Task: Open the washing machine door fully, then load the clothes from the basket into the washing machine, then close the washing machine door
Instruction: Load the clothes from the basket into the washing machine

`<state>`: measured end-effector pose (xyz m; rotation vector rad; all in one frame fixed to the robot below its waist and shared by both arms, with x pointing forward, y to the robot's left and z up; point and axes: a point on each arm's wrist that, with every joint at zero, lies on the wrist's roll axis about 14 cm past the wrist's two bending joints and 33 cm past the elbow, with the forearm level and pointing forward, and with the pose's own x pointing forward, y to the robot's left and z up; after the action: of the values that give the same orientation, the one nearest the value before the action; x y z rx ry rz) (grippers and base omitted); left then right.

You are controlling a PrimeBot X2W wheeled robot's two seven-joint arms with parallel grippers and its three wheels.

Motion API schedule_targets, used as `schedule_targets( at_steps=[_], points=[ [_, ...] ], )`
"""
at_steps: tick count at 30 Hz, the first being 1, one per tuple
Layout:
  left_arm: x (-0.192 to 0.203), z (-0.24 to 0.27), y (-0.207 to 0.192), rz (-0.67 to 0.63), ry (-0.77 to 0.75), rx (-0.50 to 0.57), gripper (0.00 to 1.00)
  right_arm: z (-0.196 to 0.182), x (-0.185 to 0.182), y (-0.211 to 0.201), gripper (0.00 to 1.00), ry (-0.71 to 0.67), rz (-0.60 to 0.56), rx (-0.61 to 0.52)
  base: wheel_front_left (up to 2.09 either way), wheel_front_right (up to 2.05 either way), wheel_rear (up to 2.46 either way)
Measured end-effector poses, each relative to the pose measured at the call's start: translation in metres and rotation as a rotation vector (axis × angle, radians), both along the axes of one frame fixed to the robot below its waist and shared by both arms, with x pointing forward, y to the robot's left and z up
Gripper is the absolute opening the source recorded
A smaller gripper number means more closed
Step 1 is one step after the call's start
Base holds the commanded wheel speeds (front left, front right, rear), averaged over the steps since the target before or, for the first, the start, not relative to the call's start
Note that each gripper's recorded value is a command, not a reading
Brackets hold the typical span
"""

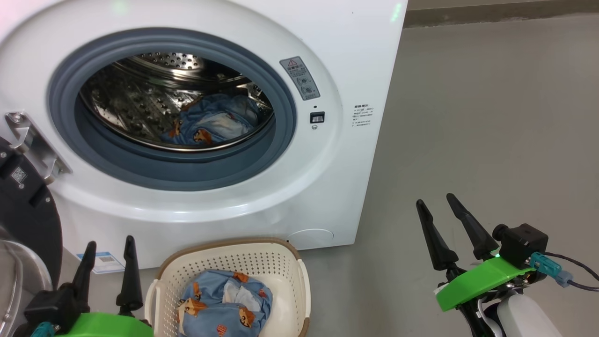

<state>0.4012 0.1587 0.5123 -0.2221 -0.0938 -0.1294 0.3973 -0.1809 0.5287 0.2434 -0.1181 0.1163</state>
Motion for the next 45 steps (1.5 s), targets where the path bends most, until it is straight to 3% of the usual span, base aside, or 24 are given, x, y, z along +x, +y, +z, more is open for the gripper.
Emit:
schedule_targets(
  at_steps=[23, 45],
  points=[
    [0.005, -0.009, -0.007, -0.017, 0.022, 0.006, 1.00, -0.008, 0.000, -0.006, 1.00, 0.022, -0.018, -0.006, 0.00, 0.00, 0.00],
    [0.039, -0.072, -0.025, -0.107, 0.191, 0.007, 1.00, -0.040, 0.027, -0.003, 1.00, 0.098, -0.038, 0.013, 0.00, 0.00, 0.00]
  ],
)
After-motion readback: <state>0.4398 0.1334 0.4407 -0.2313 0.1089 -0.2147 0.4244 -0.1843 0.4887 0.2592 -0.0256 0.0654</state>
